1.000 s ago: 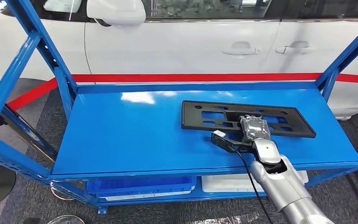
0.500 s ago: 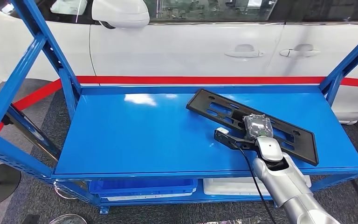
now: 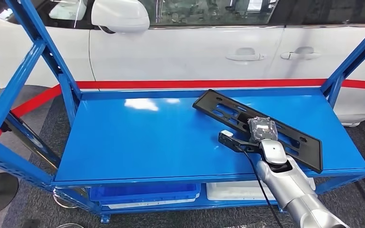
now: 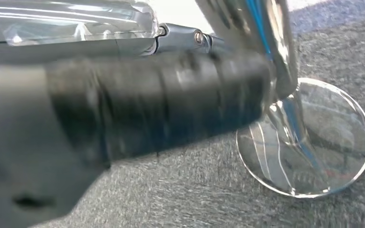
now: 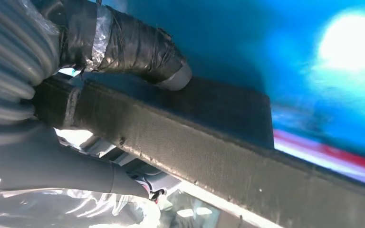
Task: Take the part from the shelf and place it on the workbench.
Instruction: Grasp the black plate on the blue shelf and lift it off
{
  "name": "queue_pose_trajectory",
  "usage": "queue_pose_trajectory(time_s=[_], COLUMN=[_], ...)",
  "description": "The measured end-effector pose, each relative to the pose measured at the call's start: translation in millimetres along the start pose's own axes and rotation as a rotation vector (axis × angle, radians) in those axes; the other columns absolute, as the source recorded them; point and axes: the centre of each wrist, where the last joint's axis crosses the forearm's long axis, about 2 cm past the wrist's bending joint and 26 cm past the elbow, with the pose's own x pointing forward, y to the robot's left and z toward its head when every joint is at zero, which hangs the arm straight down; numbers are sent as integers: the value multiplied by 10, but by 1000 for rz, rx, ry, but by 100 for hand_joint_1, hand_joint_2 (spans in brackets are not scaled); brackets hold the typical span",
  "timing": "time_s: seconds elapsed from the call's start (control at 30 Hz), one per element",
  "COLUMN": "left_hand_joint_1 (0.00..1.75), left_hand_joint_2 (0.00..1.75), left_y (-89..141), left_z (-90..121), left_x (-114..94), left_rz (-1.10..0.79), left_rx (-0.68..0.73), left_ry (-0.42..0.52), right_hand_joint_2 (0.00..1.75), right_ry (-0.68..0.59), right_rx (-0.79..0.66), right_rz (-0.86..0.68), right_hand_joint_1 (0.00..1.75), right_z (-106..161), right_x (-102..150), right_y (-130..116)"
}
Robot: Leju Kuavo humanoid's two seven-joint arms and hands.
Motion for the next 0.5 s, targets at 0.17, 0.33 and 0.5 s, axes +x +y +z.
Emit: queue_pose_trajectory(time_s=[0.17, 0.33, 0.5], left_hand_joint_1=[0, 0, 0], left_hand_joint_2=[175, 175, 175], left_y=[-2, -11, -40], left_z=[-1, 1, 10], left_x=[5, -1, -9], left_rz=[15, 32, 54], left_rx=[-17, -36, -77], left_ry=[-10, -2, 25], right_hand_joint_2=[175, 175, 175], right_ry=[-33, -85, -158], right_rx=[-53, -108, -199], right_rz=[-19, -64, -138], right_hand_joint_1=[175, 175, 175], right_z=[32, 108, 184], right_x=[-11, 5, -4], right_y=[42, 55, -141])
